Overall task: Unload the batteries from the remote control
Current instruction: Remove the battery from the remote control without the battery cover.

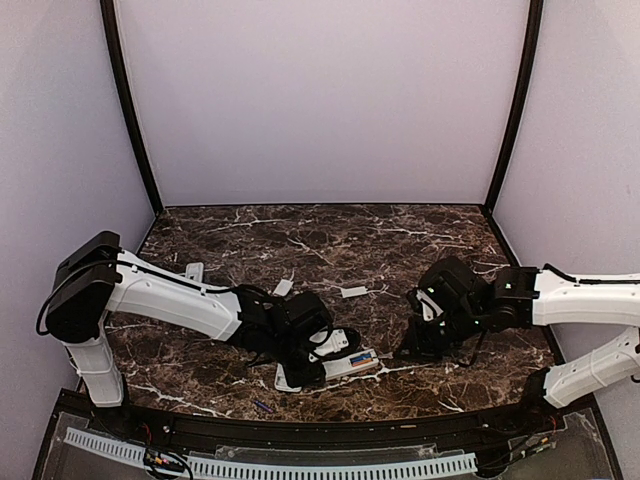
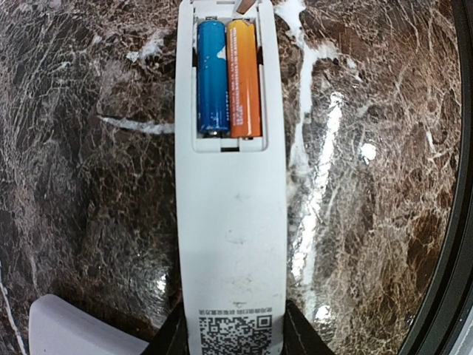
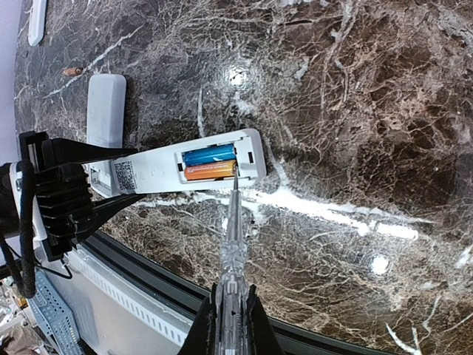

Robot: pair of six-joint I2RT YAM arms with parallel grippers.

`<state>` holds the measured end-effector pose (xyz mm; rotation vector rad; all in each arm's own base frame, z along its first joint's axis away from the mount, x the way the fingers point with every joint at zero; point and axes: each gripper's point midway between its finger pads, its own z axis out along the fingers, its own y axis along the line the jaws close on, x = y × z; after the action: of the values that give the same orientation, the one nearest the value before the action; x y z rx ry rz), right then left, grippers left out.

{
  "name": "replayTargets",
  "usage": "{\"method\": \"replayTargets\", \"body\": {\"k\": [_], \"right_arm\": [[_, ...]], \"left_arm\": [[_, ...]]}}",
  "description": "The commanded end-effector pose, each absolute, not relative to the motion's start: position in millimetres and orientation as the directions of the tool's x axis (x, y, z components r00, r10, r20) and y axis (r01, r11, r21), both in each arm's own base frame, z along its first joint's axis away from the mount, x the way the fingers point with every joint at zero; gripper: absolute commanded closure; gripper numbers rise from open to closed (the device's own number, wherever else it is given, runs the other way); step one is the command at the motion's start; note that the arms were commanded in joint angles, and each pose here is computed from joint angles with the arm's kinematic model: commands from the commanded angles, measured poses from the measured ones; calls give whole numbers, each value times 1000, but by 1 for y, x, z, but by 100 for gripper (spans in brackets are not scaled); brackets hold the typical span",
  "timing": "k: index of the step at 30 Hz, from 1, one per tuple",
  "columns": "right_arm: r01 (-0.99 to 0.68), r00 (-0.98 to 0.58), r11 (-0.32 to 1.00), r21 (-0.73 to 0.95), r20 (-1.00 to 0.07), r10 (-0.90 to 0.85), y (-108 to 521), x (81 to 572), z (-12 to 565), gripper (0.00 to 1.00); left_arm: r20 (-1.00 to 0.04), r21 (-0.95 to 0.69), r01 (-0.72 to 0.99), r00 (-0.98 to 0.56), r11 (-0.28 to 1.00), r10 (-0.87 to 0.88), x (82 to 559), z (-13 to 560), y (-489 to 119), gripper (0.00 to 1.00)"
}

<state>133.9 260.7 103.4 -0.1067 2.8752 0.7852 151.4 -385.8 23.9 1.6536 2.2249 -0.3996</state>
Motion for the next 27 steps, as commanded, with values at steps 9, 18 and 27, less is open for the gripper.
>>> {"method": "replayTargets", "body": {"k": [9,18,27], "right_arm": [[-121,-984,843,525,-175,-32,265,134,109,100],[-125,-987,838,532,-157,-47,268,130,107,100],[-104,-981,860,499,-194,-7,258,137,113,100]], "left_arm": [[-426,-49,968,-242,245,872,143,24,-388,69],[-421,-47,968,-241,245,874,143,23,-387,69],[-421,-46,968,-241,245,874,143,23,-387,70]]}}
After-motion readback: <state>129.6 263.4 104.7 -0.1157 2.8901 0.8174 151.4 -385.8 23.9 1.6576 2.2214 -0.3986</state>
